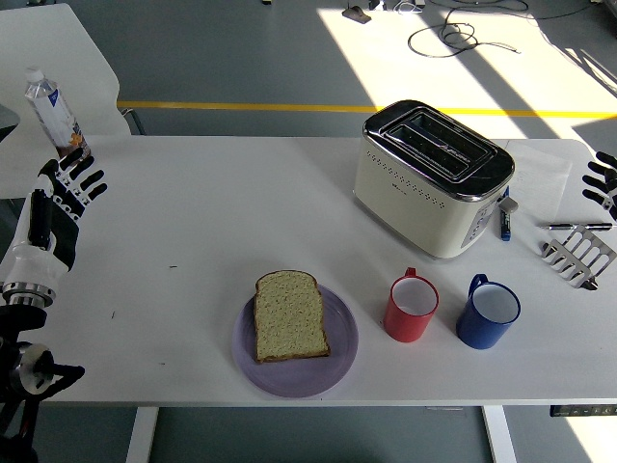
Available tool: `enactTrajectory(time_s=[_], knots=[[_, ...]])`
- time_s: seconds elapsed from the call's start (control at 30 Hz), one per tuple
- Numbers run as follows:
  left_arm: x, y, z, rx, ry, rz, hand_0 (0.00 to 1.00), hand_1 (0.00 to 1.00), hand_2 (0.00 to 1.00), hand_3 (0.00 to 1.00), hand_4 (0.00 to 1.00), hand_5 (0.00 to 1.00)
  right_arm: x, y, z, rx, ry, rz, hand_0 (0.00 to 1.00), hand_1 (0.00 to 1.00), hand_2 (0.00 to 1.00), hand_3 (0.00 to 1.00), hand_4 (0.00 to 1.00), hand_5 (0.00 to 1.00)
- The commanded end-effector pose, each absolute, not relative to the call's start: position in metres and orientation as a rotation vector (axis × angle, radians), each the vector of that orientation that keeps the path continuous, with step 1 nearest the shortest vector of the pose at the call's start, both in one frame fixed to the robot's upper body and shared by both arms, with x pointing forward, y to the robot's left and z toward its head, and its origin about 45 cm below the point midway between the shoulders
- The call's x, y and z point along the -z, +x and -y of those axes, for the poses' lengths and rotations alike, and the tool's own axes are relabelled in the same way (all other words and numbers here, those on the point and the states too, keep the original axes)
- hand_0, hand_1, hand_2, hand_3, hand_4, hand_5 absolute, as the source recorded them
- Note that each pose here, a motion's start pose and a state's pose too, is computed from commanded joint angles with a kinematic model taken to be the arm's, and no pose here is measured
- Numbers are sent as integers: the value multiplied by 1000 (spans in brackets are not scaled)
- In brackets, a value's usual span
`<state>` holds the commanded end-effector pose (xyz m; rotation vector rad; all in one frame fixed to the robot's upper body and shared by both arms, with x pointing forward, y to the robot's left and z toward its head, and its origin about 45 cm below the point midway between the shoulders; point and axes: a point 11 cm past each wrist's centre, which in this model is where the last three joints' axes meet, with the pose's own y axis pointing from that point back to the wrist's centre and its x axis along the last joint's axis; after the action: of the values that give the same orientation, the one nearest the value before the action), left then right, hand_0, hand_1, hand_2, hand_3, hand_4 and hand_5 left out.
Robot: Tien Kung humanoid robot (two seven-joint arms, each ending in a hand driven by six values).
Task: Push plate across desktop,pick up the break from the machine,place the break in the plate
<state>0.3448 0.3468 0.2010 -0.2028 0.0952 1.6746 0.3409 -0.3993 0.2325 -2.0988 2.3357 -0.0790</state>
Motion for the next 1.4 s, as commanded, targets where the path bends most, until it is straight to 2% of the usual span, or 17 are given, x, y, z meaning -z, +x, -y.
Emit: enactTrajectory(time_s=[0.2, 0.43, 0.57, 0.93, 1.4], knots=[[-205, 346, -343, -1661, -209, -95, 801, 829, 882, 812, 516, 998, -246, 351, 402, 128, -2080, -2310, 848, 812, 840, 817, 501, 648], [-211, 350, -344, -1666, -231, -86, 803, 828, 883, 817, 524, 998, -288, 382, 402, 268, -2093, -2230, 849, 812, 841, 817, 504, 650], [-208, 353, -345, -1661, -204, -82, 805, 829, 884, 816, 533, 998, -300, 382, 404, 314, -2094, -2213, 847, 812, 841, 817, 505, 648], [-204, 352, -358, -1687, -193, -88, 808, 831, 886, 816, 532, 998, -290, 372, 381, 329, -2152, -2186, 848, 812, 843, 822, 507, 644], [-203, 359, -343, -1643, -175, -84, 809, 832, 886, 816, 532, 998, -274, 361, 389, 300, -2144, -2236, 847, 811, 842, 822, 507, 644]])
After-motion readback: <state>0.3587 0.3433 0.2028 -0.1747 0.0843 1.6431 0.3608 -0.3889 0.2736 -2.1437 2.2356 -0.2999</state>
